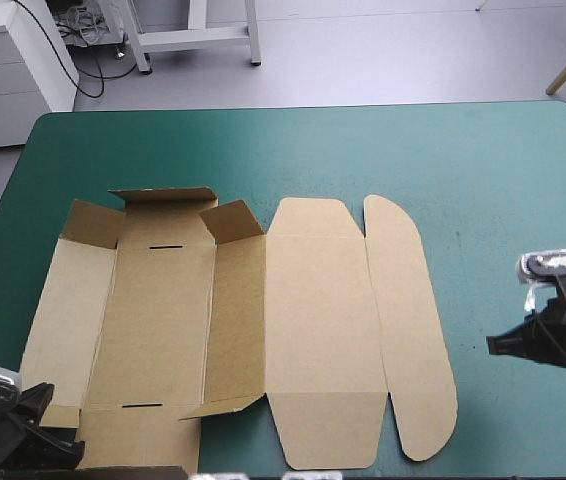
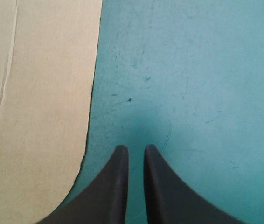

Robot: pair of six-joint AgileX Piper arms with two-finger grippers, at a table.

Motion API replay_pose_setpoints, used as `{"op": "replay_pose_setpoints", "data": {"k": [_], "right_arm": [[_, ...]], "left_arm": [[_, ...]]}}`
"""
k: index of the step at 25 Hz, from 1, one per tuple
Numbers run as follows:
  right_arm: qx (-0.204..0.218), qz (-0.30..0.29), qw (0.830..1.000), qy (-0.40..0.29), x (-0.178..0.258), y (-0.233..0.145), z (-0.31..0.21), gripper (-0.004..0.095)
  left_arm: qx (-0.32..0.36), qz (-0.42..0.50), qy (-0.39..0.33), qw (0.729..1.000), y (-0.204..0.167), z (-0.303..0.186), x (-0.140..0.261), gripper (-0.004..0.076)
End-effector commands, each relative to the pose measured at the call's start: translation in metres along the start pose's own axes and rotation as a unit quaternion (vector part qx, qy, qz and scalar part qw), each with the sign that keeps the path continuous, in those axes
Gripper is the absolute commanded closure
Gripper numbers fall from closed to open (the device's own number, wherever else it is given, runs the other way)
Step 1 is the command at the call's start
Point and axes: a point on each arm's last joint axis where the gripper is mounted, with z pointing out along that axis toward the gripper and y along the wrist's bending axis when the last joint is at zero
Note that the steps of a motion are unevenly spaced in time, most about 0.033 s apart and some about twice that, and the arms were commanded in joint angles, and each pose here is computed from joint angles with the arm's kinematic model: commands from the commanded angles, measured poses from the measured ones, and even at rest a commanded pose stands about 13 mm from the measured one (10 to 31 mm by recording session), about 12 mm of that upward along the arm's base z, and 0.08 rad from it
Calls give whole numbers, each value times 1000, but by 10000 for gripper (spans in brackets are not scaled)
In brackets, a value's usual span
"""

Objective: Fold the box

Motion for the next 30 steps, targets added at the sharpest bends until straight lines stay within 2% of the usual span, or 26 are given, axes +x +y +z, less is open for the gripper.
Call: {"op": "replay_pose_setpoints", "data": {"k": [1,7,13,19,24,30], "right_arm": [[13,1,999,-48,19,8,-6,821],[32,-1,994,-105,50,18,-1,829],[2,19,993,-119,62,25,13,846],[1,16,992,-125,62,25,15,846],[-4,14,992,-126,61,26,15,846],[-17,-25,992,-124,61,31,15,846]], "left_arm": [[2,-7,2,1000,0,-4,-5,734],[4,-12,2,1000,0,-4,-5,734],[6,-45,12,999,0,-1,-7,734],[21,-49,23,998,-2,7,-15,734],[20,-75,21,997,-1,22,-30,734],[29,-96,46,994,-2,69,-63,734]]}}
